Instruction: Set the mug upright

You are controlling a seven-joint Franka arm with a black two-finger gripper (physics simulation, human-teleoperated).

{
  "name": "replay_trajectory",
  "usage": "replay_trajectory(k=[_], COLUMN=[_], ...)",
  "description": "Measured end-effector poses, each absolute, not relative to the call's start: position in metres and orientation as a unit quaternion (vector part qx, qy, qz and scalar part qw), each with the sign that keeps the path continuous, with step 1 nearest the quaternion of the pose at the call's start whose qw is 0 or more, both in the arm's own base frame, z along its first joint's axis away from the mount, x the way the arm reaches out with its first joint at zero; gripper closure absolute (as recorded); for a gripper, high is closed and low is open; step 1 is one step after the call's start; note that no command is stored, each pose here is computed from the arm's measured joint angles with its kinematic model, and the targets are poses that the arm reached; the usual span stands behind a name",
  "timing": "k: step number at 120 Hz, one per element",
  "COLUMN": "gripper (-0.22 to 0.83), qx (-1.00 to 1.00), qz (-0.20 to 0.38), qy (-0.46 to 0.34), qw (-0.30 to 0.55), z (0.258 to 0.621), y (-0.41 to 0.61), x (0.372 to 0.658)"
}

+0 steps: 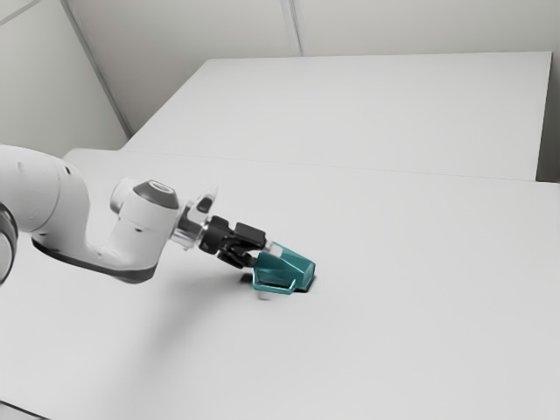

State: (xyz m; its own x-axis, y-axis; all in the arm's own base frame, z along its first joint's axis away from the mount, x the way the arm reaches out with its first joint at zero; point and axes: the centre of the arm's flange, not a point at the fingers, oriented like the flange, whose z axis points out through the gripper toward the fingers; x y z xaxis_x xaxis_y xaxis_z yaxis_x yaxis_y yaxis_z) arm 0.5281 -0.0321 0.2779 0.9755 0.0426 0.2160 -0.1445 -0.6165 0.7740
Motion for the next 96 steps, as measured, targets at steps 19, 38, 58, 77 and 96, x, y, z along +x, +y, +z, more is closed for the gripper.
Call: replay_trajectory(k=[19, 38, 58, 77, 96], gripper=[0.02, 0.14, 0.3, 0.46, 0.63], qx=[0.89, 0.889, 0.889, 0.888, 0.887], qz=[0.112, 0.119, 0.124, 0.128, 0.135], qy=[-0.043, -0.055, -0.064, -0.07, -0.077], qw=[0.44, 0.439, 0.437, 0.435, 0.434], z=[0.2756, 0.2763, 0.2765, 0.2766, 0.2815], y=[-0.0387, -0.042, -0.0421, -0.0418, -0.042], x=[0.528, 0.5283, 0.5286, 0.5287, 0.5293])
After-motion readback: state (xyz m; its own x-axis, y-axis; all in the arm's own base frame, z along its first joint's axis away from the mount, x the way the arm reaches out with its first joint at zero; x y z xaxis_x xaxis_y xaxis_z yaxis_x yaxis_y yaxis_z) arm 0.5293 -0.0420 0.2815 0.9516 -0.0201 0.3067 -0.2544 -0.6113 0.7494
